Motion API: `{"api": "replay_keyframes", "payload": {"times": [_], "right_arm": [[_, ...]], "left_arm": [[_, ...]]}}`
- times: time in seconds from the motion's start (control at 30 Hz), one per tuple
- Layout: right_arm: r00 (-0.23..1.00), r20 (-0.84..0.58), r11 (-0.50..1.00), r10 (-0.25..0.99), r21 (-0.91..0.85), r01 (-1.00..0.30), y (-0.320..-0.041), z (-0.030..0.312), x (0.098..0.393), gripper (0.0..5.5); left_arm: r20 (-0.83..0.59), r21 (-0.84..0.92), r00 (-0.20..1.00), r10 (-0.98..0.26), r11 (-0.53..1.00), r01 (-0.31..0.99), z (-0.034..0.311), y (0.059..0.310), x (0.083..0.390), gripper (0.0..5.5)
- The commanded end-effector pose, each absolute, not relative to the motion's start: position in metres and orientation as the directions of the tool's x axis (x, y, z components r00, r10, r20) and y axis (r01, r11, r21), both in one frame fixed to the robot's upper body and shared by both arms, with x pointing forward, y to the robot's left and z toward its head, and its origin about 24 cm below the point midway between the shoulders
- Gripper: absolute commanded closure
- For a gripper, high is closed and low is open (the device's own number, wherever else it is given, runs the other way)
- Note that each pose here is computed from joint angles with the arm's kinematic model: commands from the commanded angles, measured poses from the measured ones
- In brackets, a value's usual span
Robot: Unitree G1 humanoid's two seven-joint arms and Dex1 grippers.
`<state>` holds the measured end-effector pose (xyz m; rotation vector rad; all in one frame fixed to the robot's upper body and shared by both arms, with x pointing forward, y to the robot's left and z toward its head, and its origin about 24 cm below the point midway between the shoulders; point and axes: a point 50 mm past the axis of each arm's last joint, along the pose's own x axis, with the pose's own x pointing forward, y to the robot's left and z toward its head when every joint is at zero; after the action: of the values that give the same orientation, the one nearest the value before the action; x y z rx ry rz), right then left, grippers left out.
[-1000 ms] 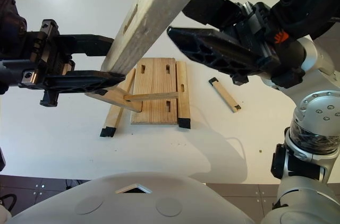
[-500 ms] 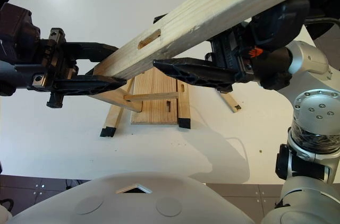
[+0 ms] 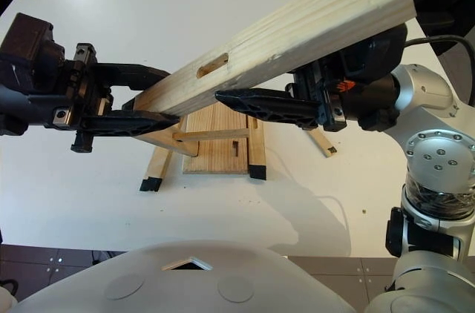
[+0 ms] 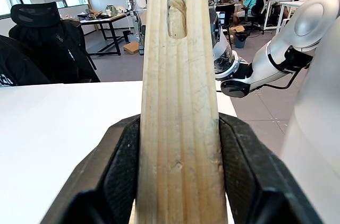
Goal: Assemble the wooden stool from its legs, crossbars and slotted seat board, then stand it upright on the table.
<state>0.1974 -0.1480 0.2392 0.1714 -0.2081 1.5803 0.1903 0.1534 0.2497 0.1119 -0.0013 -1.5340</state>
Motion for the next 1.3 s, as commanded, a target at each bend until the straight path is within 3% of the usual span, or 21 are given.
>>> {"api": "replay_keyframes", "payload": {"times": [0.03,0.13,0.23,0.43,0.67,0.83,1.07,1.3], "right_arm": [[-0.013,0.257,0.002,0.966,-0.060,-0.998,-0.149,0.244,0.197,3.49],[-0.016,0.286,0.004,0.958,-0.069,-0.998,-0.148,0.250,0.198,3.49],[-0.013,0.288,0.011,0.958,-0.079,-0.997,-0.147,0.251,0.200,3.49],[0.054,0.289,0.089,0.956,-0.111,-0.990,-0.155,0.257,0.210,3.49],[0.233,0.186,0.269,0.954,-0.198,-0.943,-0.187,0.262,0.233,3.49],[0.323,0.072,0.330,0.944,-0.189,-0.925,-0.211,0.251,0.242,3.49],[0.285,-0.222,0.247,0.932,-0.183,-0.951,-0.221,0.204,0.235,3.49],[0.174,-0.362,0.129,0.916,-0.145,-0.981,-0.217,0.175,0.228,3.49]], "left_arm": [[-0.067,0.073,0.105,-0.992,0.101,0.992,0.252,0.157,0.198,3.49],[0.001,0.059,0.081,-0.997,0.080,0.995,0.261,0.157,0.199,2.85],[0.051,0.079,0.141,-0.989,0.144,0.986,0.269,0.156,0.207,2.41],[0.208,0.044,0.120,-0.971,0.132,0.990,0.293,0.162,0.209,2.24],[0.111,0.017,0.308,-0.945,0.311,0.950,0.265,0.181,0.230,2.24],[-0.054,0.059,0.440,-0.896,0.437,0.898,0.229,0.212,0.241,2.24],[-0.356,0.105,0.430,-0.829,0.422,0.900,0.159,0.236,0.226,2.24],[-0.419,0.087,0.386,-0.822,0.387,0.918,0.127,0.229,0.211,2.24]]}}
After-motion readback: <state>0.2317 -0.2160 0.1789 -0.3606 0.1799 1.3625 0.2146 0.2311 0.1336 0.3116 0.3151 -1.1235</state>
